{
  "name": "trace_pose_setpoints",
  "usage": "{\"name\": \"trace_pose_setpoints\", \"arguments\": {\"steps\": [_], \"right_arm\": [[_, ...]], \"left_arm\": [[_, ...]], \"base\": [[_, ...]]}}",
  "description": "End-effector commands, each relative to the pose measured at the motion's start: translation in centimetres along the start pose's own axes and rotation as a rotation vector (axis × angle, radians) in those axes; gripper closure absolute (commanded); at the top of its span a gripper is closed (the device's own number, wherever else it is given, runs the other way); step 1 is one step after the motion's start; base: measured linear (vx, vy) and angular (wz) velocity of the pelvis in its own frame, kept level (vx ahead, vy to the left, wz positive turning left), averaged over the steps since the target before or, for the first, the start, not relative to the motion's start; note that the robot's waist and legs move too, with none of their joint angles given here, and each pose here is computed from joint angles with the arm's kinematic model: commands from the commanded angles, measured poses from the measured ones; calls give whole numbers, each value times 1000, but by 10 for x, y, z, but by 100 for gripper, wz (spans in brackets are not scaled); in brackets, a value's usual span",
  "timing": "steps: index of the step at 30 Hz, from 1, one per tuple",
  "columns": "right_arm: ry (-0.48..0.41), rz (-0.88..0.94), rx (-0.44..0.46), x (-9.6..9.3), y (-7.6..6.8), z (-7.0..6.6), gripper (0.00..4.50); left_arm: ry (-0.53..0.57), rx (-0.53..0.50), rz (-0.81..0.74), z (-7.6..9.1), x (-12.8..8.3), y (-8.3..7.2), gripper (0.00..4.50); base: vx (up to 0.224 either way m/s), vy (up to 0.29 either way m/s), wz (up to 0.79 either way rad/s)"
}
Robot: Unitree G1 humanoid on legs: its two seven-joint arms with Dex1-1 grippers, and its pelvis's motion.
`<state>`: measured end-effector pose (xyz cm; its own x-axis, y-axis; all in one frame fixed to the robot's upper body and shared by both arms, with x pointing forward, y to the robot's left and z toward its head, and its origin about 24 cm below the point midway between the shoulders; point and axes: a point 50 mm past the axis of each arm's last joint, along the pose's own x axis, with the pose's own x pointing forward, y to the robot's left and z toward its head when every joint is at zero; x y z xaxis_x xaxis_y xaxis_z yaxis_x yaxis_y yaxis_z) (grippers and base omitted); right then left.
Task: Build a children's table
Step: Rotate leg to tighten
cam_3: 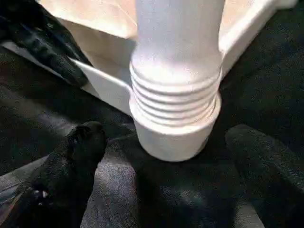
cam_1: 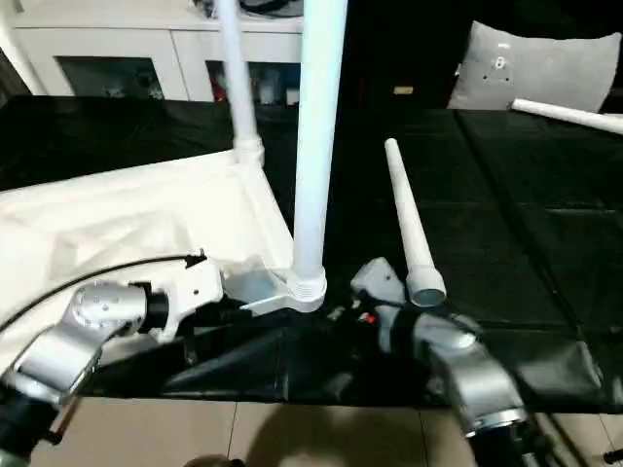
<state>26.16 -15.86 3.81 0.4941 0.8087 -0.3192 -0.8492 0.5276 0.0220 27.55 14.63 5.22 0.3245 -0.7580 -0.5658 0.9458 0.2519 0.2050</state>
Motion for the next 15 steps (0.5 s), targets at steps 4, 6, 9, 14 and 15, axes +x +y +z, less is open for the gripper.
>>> {"name": "trace_pose_setpoints", "arguments": {"steps": [4,6,9,14,15], "right_arm": [[-28,68,-78,-10,-11,22,6],[-25,98,-87,-11,-11,25,6],[-1,137,-139,-7,-12,31,6],[21,194,-172,1,-13,32,6],[23,213,-166,2,-12,32,6]], "left_arm": [[59,69,-141,-7,4,-7,450],[60,86,-166,-6,4,-7,450],[67,133,-230,-4,4,-7,450],[60,171,-291,-1,5,-8,450],[59,175,-297,0,5,-8,450]], "base": [[0,0,0],[0,0,0],[0,0,0],[0,0,0],[0,0,0]]}}
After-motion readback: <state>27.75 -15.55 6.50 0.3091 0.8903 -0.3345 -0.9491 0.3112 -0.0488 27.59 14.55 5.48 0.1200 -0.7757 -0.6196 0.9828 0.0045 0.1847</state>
